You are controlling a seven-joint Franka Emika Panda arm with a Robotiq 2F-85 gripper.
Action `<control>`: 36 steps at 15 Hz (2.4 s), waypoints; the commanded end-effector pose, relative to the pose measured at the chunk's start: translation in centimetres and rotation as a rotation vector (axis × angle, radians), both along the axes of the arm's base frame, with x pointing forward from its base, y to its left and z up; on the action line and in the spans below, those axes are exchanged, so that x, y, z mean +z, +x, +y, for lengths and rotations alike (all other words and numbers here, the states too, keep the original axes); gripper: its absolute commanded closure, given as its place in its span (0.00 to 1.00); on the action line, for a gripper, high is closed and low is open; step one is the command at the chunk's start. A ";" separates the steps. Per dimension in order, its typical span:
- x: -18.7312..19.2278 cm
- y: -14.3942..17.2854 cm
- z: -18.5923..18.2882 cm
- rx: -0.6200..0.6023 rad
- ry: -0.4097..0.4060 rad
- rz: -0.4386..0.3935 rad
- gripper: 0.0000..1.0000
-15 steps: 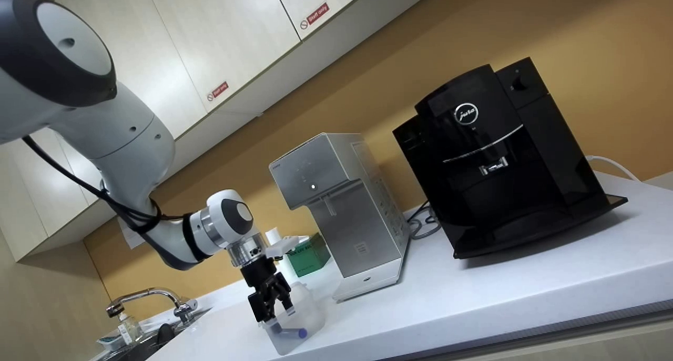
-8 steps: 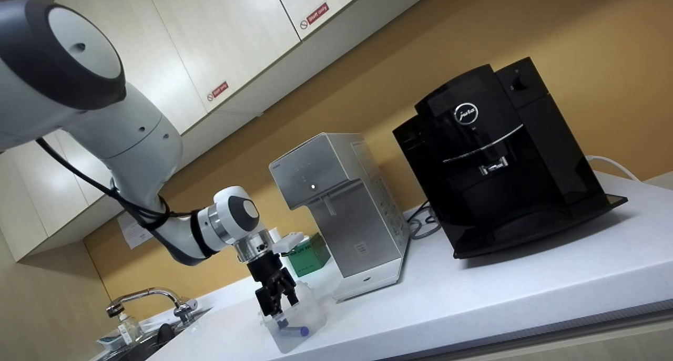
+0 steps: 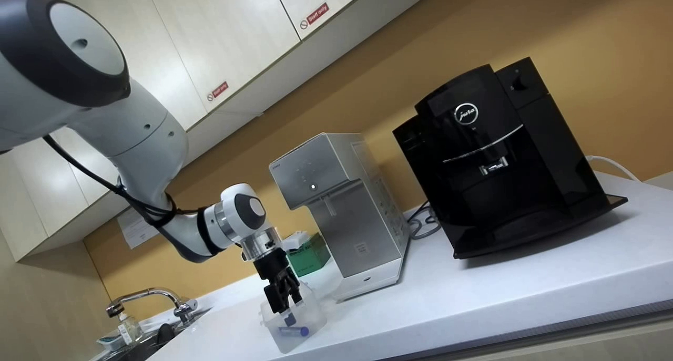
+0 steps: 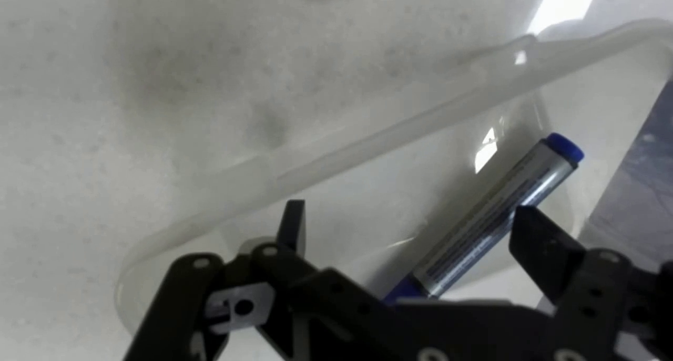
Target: Pick up the blue marker from the clear lunch box and place it on the white countertop
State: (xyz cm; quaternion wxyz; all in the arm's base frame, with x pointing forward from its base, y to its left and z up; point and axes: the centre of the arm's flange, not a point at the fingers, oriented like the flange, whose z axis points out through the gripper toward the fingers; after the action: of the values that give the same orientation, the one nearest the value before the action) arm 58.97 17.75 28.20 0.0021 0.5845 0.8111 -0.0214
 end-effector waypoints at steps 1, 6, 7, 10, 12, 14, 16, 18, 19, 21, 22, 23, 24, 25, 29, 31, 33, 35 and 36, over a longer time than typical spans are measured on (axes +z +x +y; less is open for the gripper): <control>0.2 -1.2 0.1 -0.012 0.011 -0.020 0.00; -0.2 -1.9 -0.2 -0.008 0.001 -0.020 0.00; -0.3 -1.9 -0.1 -0.010 0.001 -0.017 0.00; -0.4 -1.8 0.0 -0.014 -0.004 -0.011 0.00; -0.4 -1.8 0.2 -0.017 -0.013 0.005 0.00; -0.1 -2.0 0.4 -0.023 -0.020 0.024 0.00; 0.2 -2.3 0.8 -0.056 -0.032 0.047 0.00; 0.3 -2.4 1.0 -0.096 -0.045 0.063 0.00; 0.2 -2.4 1.1 -0.112 -0.045 0.063 0.00; -0.1 -2.3 1.2 -0.136 -0.046 0.057 0.00; -0.3 -2.3 1.3 -0.147 -0.042 0.052 0.00; -0.4 -2.2 1.3 -0.153 -0.039 0.051 0.00; -0.5 -2.1 1.2 -0.160 -0.040 0.049 0.00; -0.5 -2.0 1.2 -0.164 -0.037 0.047 0.00; -0.8 -1.8 1.2 -0.188 -0.031 0.042 0.27; -0.9 -1.7 1.2 -0.197 -0.031 0.039 0.40; -0.9 -1.7 1.2 -0.205 -0.028 0.037 0.55; -0.6 -1.6 1.2 -0.212 -0.020 0.025 0.69; -0.4 -1.6 1.2 -0.215 -0.013 0.021 0.75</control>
State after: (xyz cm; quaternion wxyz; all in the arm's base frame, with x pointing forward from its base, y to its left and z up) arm 57.17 18.76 27.28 -0.0070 0.6510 0.7579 -0.0421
